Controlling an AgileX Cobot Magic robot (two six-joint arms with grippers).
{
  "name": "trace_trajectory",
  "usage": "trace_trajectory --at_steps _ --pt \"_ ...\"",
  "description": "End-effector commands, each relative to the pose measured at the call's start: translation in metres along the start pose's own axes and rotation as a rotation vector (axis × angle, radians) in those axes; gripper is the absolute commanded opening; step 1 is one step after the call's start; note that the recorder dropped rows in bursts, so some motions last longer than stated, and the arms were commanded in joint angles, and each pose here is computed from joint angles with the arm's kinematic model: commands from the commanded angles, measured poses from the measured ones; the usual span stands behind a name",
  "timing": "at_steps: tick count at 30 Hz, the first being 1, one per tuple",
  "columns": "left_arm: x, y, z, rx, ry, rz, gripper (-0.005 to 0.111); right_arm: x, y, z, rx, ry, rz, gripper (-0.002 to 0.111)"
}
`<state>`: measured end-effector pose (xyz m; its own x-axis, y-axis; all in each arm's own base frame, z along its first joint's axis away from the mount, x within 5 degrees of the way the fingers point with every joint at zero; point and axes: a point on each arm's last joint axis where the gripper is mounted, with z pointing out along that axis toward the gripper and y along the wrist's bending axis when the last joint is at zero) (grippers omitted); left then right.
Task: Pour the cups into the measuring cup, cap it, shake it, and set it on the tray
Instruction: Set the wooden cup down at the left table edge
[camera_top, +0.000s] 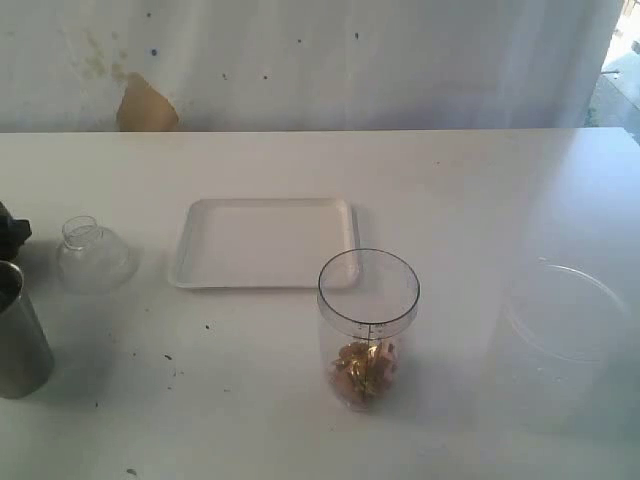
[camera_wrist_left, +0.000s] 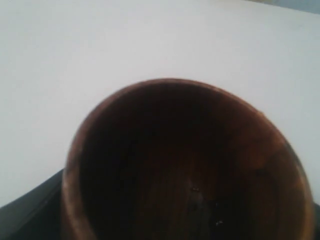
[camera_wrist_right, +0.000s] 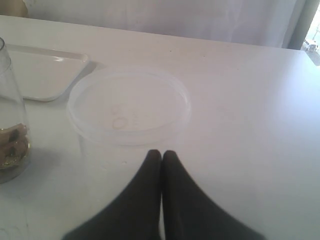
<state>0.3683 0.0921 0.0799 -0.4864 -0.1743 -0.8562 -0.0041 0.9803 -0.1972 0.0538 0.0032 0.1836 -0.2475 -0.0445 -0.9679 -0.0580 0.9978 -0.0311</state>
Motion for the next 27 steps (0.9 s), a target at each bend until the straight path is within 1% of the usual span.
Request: trace_trajectory --at_steps 1,3,4,6,7,9,12,13,19,24,27 --pt "0.005 0.0 0.003 0.022 0.002 -0.012 0.0 0.001 0.0 0.0 -0.002 -0.003 -0.005 0.0" --pt "0.005 0.0 0.003 0.02 0.002 -0.007 0.005 0.001 0.0 0.0 -0.002 -0.003 -0.005 0.0" --pt "0.005 0.0 0.003 0.022 0.0 0.005 0.011 0.001 0.0 0.0 -0.002 -0.003 -0.005 0.0" --pt "0.004 -0.001 0.002 0.024 -0.007 0.013 0.026 0.001 0.0 0.0 -0.002 -0.003 -0.005 0.0" --pt "0.003 -0.001 0.002 0.024 -0.009 0.014 0.037 0.001 0.0 0.0 -0.002 -0.003 -0.005 0.0" --pt "0.002 0.0 0.002 0.018 -0.013 0.008 0.063 0.001 0.0 0.0 -0.002 -0.003 -0.005 0.0" --pt "0.001 0.0 0.002 0.01 -0.025 -0.005 0.098 0.001 0.0 0.0 -0.002 -0.003 -0.005 0.0" --pt "0.0 0.0 0.001 0.011 -0.029 -0.011 0.105 0.001 0.0 0.0 -0.002 -0.003 -0.005 0.0" --pt "-0.014 -0.006 -0.006 0.048 -0.051 -0.051 0.105 0.001 0.0 0.0 -0.002 -0.003 -0.005 0.0" --pt "-0.038 -0.016 -0.02 0.088 -0.091 0.035 0.105 0.001 0.0 0.0 -0.002 -0.003 -0.005 0.0" --pt "-0.053 -0.019 -0.031 0.073 -0.095 0.026 0.105 0.001 0.0 0.0 -0.002 -0.003 -0.005 0.0"
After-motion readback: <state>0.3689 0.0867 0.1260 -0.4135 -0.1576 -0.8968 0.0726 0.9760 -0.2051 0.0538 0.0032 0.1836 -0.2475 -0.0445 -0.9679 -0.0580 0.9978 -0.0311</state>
